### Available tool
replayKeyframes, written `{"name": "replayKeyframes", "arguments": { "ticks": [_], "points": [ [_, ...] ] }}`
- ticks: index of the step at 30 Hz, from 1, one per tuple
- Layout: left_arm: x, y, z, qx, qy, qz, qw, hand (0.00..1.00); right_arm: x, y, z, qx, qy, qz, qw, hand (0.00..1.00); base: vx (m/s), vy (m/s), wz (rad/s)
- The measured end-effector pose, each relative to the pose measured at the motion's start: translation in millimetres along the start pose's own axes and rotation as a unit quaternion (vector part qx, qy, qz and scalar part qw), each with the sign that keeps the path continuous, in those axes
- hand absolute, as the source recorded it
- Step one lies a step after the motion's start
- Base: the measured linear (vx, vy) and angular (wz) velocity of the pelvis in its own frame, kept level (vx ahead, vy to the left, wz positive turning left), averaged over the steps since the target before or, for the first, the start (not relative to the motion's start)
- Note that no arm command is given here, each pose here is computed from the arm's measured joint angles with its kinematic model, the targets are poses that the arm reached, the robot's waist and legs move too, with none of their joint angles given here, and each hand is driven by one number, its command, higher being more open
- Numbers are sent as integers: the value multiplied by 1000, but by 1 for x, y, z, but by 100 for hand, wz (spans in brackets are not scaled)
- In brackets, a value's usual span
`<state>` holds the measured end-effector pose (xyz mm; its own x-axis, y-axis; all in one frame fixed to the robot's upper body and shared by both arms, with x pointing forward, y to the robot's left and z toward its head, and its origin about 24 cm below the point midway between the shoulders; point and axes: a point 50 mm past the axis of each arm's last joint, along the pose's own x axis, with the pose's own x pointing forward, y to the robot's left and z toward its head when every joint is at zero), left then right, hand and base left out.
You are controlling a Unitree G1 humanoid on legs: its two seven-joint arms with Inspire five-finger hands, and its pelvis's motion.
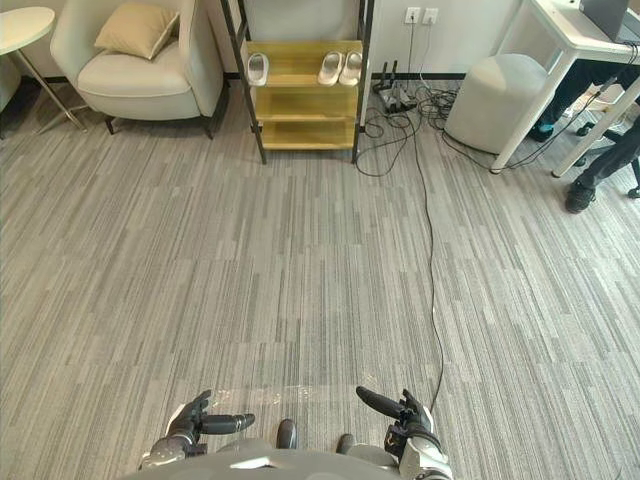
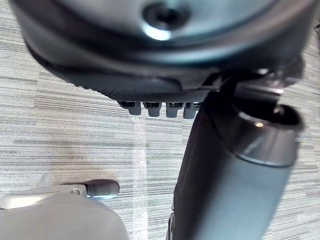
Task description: Organize the slippers on the shoe rack
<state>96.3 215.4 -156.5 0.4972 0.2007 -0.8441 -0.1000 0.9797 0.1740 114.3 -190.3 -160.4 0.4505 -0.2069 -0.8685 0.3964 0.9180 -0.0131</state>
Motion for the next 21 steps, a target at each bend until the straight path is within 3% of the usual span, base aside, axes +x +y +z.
{"name": "replayKeyframes", "arguments": {
  "ticks": [21],
  "points": [
    [1, 0, 4, 22, -5, 1, 1000, 100, 1, 4, 3, -43, -5, 4, 999, 100, -3, -1, 0]
  ]
}}
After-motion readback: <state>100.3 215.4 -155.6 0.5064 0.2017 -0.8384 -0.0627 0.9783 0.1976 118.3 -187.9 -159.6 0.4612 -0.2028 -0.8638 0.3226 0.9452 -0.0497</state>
